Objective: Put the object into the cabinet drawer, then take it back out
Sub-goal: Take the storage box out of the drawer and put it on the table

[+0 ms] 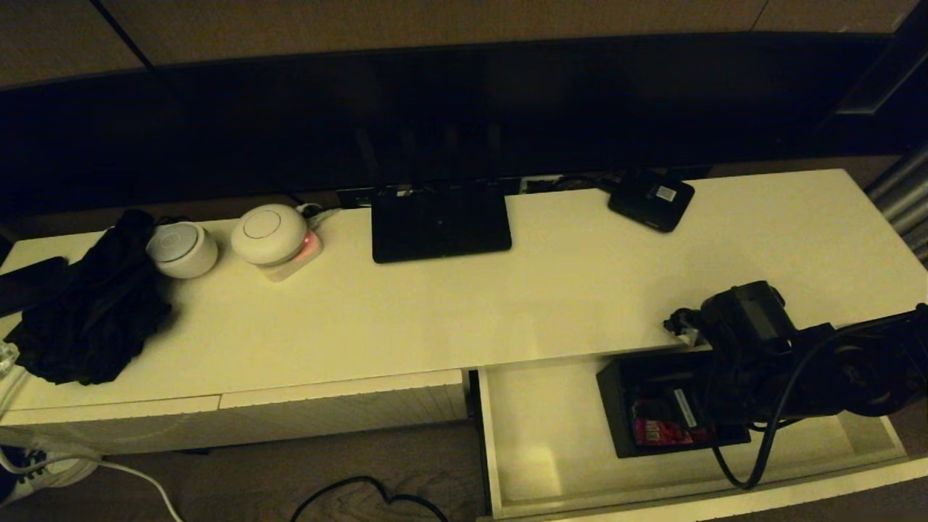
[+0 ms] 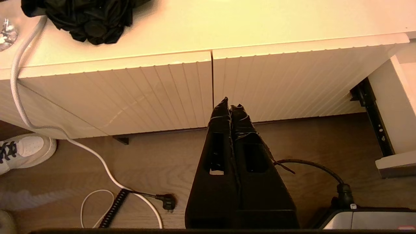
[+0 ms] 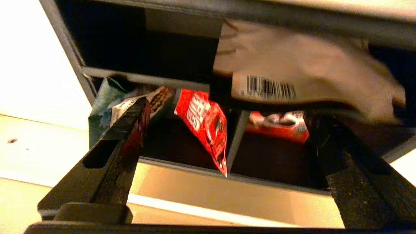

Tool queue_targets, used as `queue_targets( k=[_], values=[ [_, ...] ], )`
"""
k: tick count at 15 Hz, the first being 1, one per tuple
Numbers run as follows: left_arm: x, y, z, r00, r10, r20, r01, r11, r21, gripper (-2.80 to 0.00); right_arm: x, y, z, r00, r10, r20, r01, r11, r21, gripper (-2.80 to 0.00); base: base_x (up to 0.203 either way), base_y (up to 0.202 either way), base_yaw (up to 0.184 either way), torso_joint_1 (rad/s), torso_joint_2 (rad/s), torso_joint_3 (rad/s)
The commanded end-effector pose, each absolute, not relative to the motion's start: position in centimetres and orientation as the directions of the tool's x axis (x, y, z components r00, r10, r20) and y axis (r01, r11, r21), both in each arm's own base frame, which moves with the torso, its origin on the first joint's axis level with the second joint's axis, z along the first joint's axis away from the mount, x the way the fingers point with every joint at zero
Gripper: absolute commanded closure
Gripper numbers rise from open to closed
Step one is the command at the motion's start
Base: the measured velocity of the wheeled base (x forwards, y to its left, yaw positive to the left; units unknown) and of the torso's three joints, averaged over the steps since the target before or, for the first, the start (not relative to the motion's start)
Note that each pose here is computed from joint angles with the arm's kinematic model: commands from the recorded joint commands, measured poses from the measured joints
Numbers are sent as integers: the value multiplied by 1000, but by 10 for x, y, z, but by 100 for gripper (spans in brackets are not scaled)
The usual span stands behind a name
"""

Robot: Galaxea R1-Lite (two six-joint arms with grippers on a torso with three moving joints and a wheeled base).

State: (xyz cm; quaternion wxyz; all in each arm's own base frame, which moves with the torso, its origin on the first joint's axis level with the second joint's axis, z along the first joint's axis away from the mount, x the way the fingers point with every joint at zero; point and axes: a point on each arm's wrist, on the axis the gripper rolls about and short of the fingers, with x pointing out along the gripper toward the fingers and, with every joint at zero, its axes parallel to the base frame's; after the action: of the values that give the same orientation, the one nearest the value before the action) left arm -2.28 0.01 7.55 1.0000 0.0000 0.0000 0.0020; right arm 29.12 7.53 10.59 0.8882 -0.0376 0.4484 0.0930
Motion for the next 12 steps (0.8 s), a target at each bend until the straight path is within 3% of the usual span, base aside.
queue_targets(
  k=[1,12],
  values=[
    [-23,0,75,1000,4,-3,-4,1000,0,0,291,75,104,580,139,-803,-213,977,16,-280,0,0,0,0,0,0],
    [-23,0,75,1000,5,-3,-5,1000,0,0,287,73,97,557,126,-821,-216,976,3,-280,0,0,0,0,0,0]
  ],
)
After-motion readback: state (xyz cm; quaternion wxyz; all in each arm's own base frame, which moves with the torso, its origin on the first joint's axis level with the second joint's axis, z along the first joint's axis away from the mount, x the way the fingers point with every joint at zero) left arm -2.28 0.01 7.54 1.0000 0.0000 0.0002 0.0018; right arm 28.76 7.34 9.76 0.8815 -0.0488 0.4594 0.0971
